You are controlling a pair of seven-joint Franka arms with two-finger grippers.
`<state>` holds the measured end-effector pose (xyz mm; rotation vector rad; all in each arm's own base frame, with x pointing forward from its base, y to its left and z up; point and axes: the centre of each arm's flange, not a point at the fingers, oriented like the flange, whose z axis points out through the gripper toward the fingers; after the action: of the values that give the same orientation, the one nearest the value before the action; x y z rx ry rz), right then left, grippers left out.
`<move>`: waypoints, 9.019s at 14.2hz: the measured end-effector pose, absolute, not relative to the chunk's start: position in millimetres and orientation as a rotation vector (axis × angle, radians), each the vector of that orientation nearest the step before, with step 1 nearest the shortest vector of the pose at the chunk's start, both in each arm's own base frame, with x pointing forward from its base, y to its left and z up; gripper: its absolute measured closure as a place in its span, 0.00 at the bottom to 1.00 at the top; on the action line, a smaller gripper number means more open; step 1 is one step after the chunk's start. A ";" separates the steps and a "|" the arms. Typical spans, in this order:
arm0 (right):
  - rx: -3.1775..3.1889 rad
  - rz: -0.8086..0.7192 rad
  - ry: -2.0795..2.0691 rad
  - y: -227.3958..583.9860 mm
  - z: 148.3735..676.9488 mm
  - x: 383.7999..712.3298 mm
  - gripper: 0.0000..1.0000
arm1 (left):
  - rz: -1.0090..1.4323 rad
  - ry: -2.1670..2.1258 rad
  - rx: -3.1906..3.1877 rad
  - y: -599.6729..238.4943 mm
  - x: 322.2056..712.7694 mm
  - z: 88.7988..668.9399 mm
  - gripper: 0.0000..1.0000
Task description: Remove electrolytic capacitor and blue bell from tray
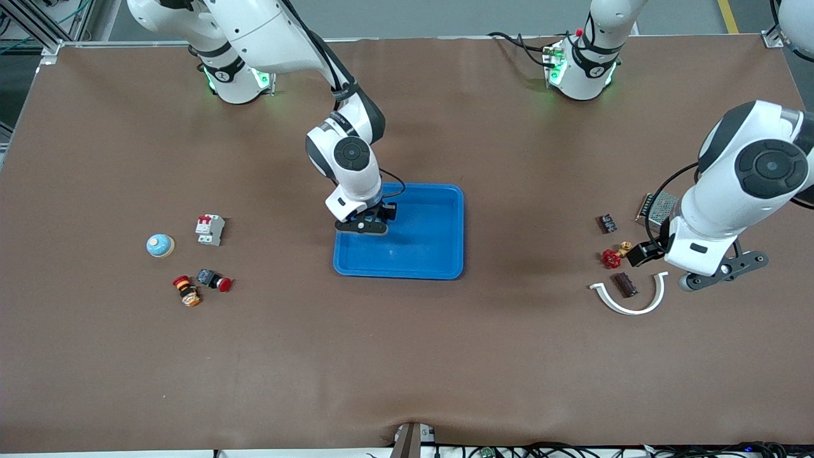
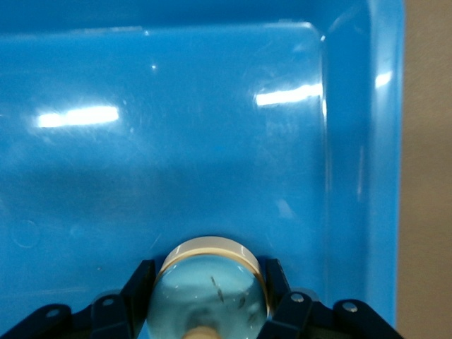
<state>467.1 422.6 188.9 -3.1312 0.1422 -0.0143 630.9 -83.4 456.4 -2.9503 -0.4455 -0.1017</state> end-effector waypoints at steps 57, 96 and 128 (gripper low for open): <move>-3.042 0.211 -0.666 109.4 295.0 553.7 0.00 | -0.028 -0.064 -3.126 -79.5 519.6 610.4 0.00; -3.099 -0.143 0.110 -61.0 633.8 568.3 0.00 | -0.042 -0.067 -3.127 -78.2 520.1 615.0 0.00; -3.097 -0.064 0.095 -54.7 620.8 559.6 0.00 | -0.076 -0.075 -3.131 -70.8 518.9 641.0 0.00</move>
<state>559.6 -54.7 620.8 -3.0968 0.0951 -0.0642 518.9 -70.8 641.0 -3.1305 -0.0754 -0.0761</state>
